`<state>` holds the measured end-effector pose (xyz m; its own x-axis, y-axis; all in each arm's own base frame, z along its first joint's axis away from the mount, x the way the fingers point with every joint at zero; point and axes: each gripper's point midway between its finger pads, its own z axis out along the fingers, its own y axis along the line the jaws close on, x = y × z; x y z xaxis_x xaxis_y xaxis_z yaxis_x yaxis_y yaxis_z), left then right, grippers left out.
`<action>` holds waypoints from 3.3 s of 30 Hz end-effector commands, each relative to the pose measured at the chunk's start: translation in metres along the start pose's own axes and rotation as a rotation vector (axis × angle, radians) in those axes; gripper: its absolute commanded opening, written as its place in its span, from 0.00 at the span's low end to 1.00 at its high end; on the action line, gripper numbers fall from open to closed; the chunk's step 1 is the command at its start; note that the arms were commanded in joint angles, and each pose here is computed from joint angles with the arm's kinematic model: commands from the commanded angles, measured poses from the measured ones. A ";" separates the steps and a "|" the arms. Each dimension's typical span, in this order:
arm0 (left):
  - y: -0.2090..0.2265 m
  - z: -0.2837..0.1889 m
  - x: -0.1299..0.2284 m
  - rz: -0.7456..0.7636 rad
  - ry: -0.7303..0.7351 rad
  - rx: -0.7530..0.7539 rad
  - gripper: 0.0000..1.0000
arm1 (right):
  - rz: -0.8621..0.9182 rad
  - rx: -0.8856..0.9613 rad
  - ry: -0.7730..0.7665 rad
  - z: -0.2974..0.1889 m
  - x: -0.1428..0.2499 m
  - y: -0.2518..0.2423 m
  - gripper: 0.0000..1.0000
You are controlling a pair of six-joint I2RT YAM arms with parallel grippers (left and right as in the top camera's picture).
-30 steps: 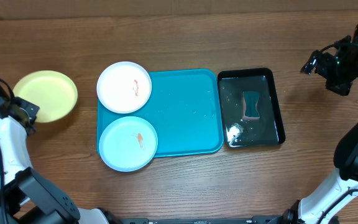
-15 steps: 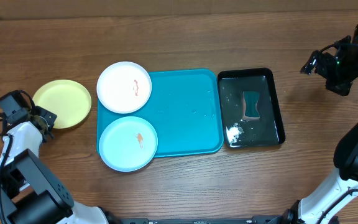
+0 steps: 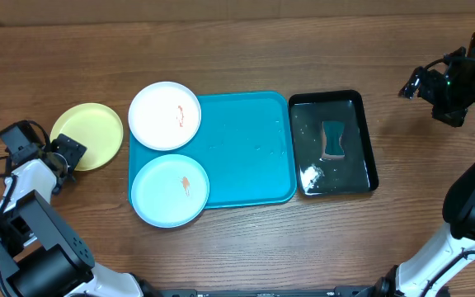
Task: Clean dirty plates on tray and stack at the side
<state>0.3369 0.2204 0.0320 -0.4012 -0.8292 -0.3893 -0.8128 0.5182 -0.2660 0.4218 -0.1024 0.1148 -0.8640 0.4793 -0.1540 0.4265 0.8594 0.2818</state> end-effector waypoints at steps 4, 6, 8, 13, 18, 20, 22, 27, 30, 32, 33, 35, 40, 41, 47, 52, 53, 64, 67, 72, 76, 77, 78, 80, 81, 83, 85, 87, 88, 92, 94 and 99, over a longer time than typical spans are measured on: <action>-0.088 -0.085 -0.018 0.020 -0.012 0.399 0.83 | -0.005 -0.011 -0.018 -0.004 -0.005 0.002 1.00; -0.113 -0.122 -0.013 0.059 -0.024 0.517 0.83 | -0.006 -0.011 -0.018 -0.004 -0.005 0.003 1.00; -0.135 -0.157 0.001 0.114 -0.019 0.618 0.82 | -0.005 -0.011 -0.018 -0.004 -0.005 0.002 1.00; -0.157 -0.208 0.073 0.287 0.088 0.666 0.84 | -0.005 -0.011 -0.018 -0.004 -0.005 0.002 1.00; -0.145 -0.208 0.142 0.429 0.241 0.528 0.86 | -0.006 -0.011 -0.018 -0.004 -0.005 0.002 1.00; -0.145 -0.203 0.151 0.472 0.242 0.485 0.81 | -0.006 -0.011 -0.018 -0.004 -0.005 0.002 1.00; -0.150 -0.199 0.158 0.513 0.233 0.465 0.71 | -0.006 -0.011 -0.018 -0.004 -0.005 0.002 1.00; -0.165 -0.186 0.170 0.586 0.218 0.441 0.04 | -0.006 -0.011 -0.018 -0.004 -0.005 0.002 1.00; -0.181 -0.177 0.180 0.620 0.228 0.466 0.04 | -0.006 -0.011 -0.018 -0.004 -0.005 0.002 1.00; -0.189 -0.169 0.189 0.644 0.243 0.472 0.04 | -0.005 -0.011 -0.018 -0.004 -0.005 0.002 1.00; -0.192 -0.165 0.193 0.654 0.250 0.472 0.04 | -0.005 -0.011 -0.018 -0.004 -0.005 0.002 1.00; -0.199 -0.154 0.202 0.674 0.270 0.470 0.04 | -0.005 -0.011 -0.018 -0.004 -0.005 0.002 1.00; -0.205 -0.127 0.219 0.709 0.314 0.447 0.04 | 0.077 -0.107 0.010 -0.005 -0.001 0.019 1.00; -0.204 -0.123 0.221 0.717 0.322 0.440 0.04 | 0.103 -0.171 0.055 -0.007 0.008 0.030 1.00; -0.202 -0.118 0.226 0.738 0.341 0.435 0.04 | 0.094 -0.578 0.201 -0.038 0.035 0.100 0.39; -0.207 -0.124 0.234 0.738 0.383 0.485 0.04 | 0.041 -0.490 0.300 -0.025 0.068 0.121 0.04; -0.207 -0.124 0.233 0.744 0.378 0.488 0.04 | 0.016 -0.459 0.310 -0.020 0.074 0.127 0.04; -0.209 -0.121 0.229 0.785 0.339 0.487 0.04 | 0.028 -0.088 0.311 0.041 0.128 0.161 0.04; -0.209 -0.122 0.229 0.785 0.339 0.487 0.04 | 0.053 -0.023 0.275 0.053 0.133 0.162 0.04; -0.209 -0.122 0.229 0.784 0.339 0.487 0.04 | 0.082 -0.031 0.269 0.072 0.141 0.165 0.04; -0.209 -0.122 0.229 0.784 0.339 0.487 0.04 | 0.098 -0.038 0.272 0.090 0.151 0.164 0.04; -0.209 -0.121 0.229 0.784 0.340 0.487 0.04 | 0.091 -0.046 0.272 0.094 0.154 0.165 0.04; -0.209 -0.122 0.229 0.784 0.339 0.487 0.04 | 0.081 -0.056 0.270 0.098 0.156 0.167 0.04; -0.209 -0.122 0.229 0.784 0.339 0.487 0.04 | 0.065 -0.074 0.271 0.104 0.161 0.172 0.04; -0.209 -0.122 0.229 0.784 0.339 0.487 0.04 | 0.055 -0.081 0.271 0.107 0.165 0.175 0.04; -0.209 -0.122 0.229 0.784 0.339 0.487 0.04 | 0.037 -0.083 0.273 0.112 0.171 0.177 0.04; -0.209 -0.122 0.229 0.784 0.340 0.487 0.04 | 0.030 -0.081 0.269 0.115 0.176 0.180 0.04; -0.209 -0.122 0.229 0.784 0.340 0.487 0.04 | 0.045 -0.068 0.259 0.118 0.177 0.181 0.04; -0.209 -0.122 0.229 0.784 0.340 0.487 0.04 | 0.059 -0.055 0.251 0.119 0.177 0.180 0.04; -0.209 -0.122 0.229 0.784 0.340 0.487 0.04 | 0.095 -0.032 0.236 0.120 0.175 0.177 0.04; -0.209 -0.122 0.229 0.784 0.340 0.487 0.04 | 0.097 -0.032 0.236 0.120 0.175 0.177 0.04; -0.209 -0.122 0.229 0.784 0.340 0.487 0.04 | 0.116 -0.032 0.244 0.120 0.177 0.178 0.04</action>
<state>0.3640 -0.1020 0.1070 -0.9131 -0.2171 -0.3452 -0.0576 0.9067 -0.4179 0.3772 0.1578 0.0259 -0.8636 0.4921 0.1099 0.4992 0.8039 0.3233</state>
